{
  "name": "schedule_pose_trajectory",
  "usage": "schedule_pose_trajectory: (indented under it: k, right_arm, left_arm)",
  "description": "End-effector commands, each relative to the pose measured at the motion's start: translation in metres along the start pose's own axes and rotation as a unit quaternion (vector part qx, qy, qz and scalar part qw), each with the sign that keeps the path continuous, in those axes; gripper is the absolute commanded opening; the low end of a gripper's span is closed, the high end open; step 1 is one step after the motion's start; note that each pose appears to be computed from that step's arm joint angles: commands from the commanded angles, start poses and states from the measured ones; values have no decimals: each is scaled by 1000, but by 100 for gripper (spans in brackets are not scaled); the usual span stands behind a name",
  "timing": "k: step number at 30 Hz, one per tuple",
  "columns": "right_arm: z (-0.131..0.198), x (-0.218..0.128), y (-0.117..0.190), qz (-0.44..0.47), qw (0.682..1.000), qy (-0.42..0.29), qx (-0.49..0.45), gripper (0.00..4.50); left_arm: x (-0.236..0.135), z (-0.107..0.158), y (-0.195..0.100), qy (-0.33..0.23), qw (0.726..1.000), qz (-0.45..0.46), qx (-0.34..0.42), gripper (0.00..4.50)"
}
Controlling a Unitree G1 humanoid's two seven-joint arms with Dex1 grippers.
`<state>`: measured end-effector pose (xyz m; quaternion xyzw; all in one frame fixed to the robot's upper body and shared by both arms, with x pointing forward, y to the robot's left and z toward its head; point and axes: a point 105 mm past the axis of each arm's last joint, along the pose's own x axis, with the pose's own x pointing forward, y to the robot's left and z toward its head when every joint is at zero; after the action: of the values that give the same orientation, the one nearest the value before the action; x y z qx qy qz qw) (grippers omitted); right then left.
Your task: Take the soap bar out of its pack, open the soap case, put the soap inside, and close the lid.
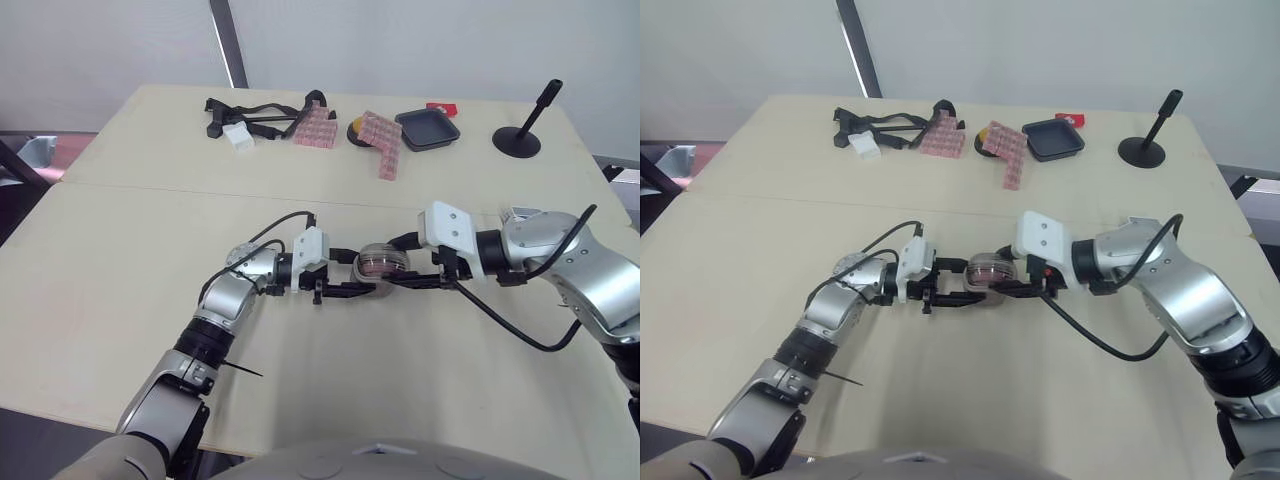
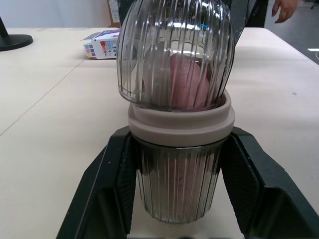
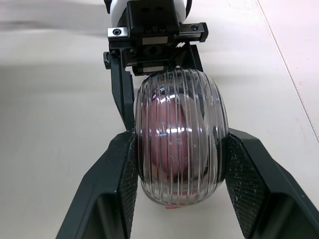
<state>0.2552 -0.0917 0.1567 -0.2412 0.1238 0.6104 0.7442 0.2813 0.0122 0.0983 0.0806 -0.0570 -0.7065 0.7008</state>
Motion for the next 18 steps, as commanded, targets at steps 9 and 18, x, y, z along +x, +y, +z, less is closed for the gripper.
schedule_pose_trajectory:
  k: [9, 18]
  right_arm:
    - [6, 3, 9, 23, 999, -19, 17, 197]
    - [10, 0, 10, 28, 999, -26, 10, 197]
  left_arm:
    - [-1, 8, 3, -9, 1000, 9, 17, 193]
    - [0, 8, 4, -9, 1000, 9, 17, 193]
